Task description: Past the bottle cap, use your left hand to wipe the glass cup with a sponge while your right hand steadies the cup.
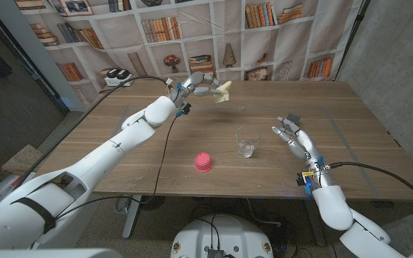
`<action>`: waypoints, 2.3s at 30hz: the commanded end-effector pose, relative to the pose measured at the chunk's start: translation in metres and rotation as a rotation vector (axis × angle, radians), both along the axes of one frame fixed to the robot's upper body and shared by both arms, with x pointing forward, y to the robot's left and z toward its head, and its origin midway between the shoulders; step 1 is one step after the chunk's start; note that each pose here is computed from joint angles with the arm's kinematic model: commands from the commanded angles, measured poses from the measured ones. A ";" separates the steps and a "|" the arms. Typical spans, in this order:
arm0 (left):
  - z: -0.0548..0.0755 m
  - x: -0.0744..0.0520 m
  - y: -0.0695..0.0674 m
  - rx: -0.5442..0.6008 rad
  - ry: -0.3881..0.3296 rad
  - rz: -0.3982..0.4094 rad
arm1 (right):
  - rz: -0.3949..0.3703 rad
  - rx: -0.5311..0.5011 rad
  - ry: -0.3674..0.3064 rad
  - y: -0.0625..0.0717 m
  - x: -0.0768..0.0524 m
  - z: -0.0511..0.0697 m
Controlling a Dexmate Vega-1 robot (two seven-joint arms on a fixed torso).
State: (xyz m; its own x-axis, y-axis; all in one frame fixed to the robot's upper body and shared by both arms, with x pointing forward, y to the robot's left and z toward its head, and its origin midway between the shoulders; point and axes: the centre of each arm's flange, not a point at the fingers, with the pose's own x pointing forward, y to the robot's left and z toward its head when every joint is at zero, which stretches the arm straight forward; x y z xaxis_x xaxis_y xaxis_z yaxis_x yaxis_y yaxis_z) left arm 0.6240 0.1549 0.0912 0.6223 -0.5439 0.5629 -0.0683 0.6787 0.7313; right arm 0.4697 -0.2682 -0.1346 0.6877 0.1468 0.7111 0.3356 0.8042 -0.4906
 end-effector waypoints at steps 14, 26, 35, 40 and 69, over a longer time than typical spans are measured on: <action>-0.008 -0.006 -0.020 0.122 0.019 -0.033 | -0.192 -0.302 -0.003 0.020 0.011 -0.003; -0.006 -0.010 -0.023 0.134 0.004 -0.032 | -0.204 -0.344 0.041 0.022 0.016 -0.015; -0.002 -0.009 -0.023 0.143 -0.010 -0.030 | -0.185 -0.347 0.064 0.033 0.023 -0.024; -0.005 -0.008 -0.024 0.160 -0.008 -0.030 | -0.187 -0.363 0.076 0.040 0.028 -0.027; -0.020 -0.006 -0.017 0.139 0.024 -0.017 | -0.204 -0.304 0.101 0.057 0.053 -0.034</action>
State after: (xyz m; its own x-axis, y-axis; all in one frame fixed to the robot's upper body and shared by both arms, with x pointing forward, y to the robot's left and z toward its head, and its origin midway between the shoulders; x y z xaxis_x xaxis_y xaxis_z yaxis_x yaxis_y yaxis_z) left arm 0.6175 0.1368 0.0734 0.6163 -0.6361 0.4643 -0.0366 0.5657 0.8238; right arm 0.5145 -0.2163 -0.1672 0.7843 0.1966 0.5883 0.4236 0.5232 -0.7395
